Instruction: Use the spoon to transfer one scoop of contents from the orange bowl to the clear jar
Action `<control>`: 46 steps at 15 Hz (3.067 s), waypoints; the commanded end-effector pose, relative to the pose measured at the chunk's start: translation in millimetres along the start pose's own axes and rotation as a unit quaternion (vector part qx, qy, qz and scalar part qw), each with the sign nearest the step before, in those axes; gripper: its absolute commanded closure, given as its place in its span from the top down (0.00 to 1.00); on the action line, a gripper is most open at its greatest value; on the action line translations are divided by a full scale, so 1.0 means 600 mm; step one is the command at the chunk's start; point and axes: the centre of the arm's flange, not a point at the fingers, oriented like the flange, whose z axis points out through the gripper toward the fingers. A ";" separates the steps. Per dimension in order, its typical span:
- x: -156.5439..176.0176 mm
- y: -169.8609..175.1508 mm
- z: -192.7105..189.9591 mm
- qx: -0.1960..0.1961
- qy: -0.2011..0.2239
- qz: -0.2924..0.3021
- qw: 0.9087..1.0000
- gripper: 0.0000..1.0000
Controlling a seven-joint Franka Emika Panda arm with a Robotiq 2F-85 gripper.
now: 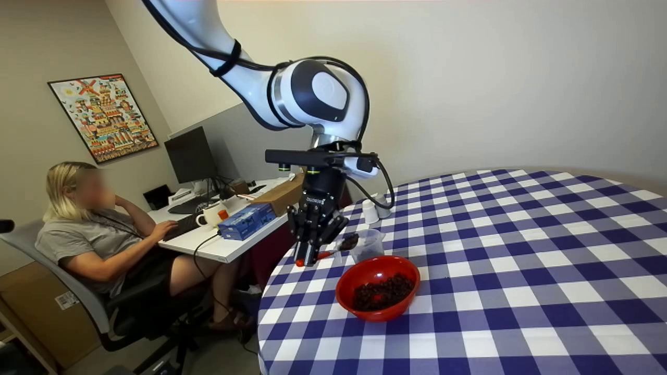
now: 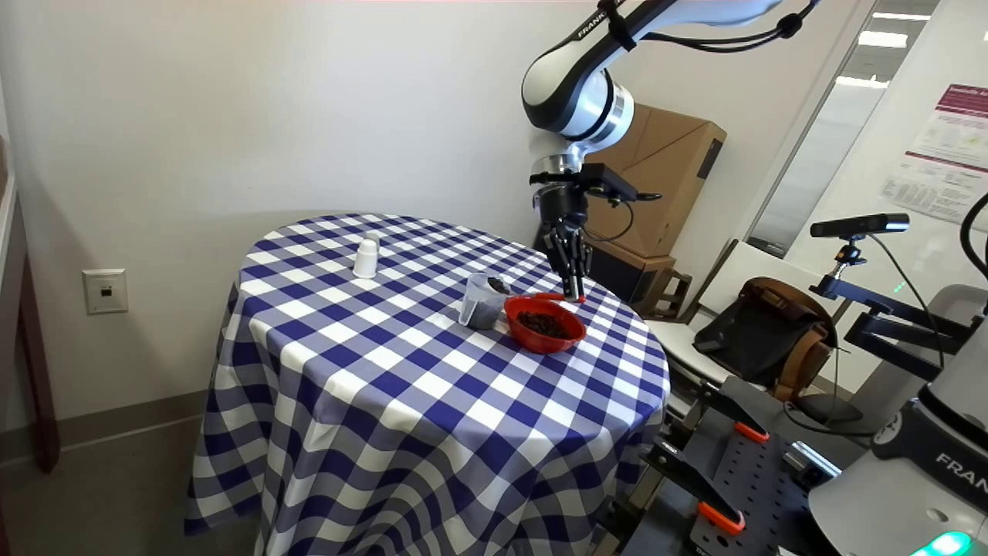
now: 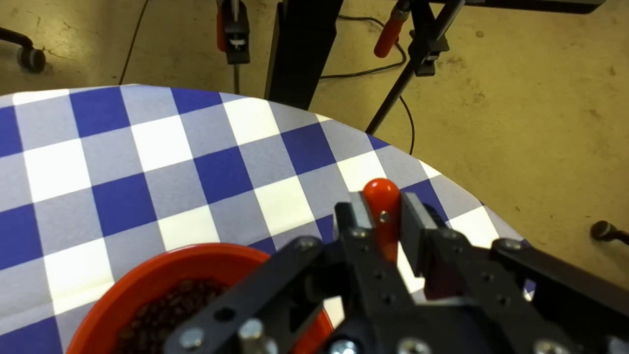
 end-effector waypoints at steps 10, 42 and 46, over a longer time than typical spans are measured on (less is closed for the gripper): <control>0.054 -0.015 -0.018 -0.013 0.014 0.004 1.000 0.07; 0.021 -0.059 -0.021 -0.305 0.104 -0.070 0.944 0.07; -0.008 -0.052 -0.016 -0.328 0.112 -0.071 0.935 0.07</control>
